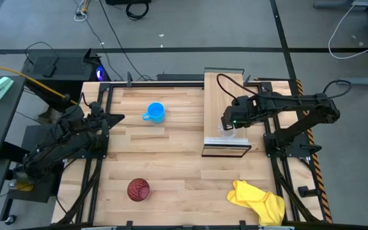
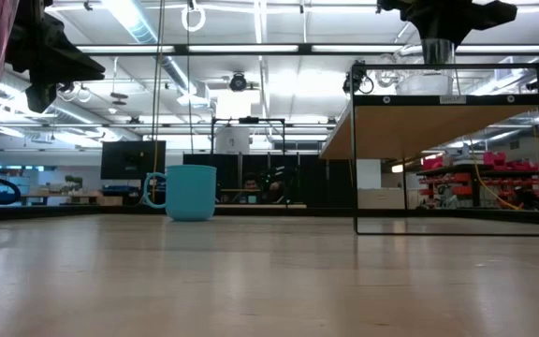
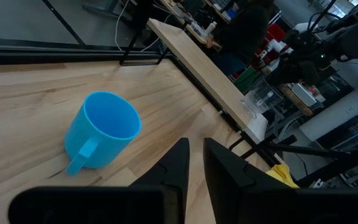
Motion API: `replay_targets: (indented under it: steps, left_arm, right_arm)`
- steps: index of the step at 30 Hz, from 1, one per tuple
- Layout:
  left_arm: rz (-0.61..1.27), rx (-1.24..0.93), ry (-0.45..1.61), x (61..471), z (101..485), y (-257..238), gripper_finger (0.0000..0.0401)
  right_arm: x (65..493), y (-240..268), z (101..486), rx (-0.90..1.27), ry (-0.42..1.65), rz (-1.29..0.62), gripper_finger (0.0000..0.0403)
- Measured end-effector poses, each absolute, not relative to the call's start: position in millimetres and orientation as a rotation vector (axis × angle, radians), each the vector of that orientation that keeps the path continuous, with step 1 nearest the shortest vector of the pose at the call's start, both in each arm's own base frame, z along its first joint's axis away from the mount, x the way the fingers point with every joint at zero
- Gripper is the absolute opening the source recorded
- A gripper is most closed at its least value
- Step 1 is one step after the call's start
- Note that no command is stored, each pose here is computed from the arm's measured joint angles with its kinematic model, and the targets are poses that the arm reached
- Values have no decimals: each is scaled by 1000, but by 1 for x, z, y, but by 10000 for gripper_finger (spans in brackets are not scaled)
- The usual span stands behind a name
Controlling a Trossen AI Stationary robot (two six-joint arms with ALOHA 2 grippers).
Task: Stack small to large cups/mugs on shelf
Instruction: Put the transparent cup on the shelf, then put the blue cup on the shelf
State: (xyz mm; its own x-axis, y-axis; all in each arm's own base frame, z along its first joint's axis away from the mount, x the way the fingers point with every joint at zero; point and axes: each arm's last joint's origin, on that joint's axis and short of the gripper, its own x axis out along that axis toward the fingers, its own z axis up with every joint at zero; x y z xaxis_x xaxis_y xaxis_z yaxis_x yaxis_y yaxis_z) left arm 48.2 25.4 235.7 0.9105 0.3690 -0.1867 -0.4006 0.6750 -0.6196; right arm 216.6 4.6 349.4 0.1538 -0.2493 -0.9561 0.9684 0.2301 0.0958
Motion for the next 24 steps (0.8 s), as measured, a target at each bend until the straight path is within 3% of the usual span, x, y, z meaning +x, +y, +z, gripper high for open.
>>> replay_targets:
  steps: [15,24]
  left_arm:
    - [431,-705,42,48,236,25,62]
    - [379,-692,-117,57,255,31,64]
  right_arm:
    - [179,7,376,998,899,-985,65]
    - [145,10,393,1044,818,-882,65]
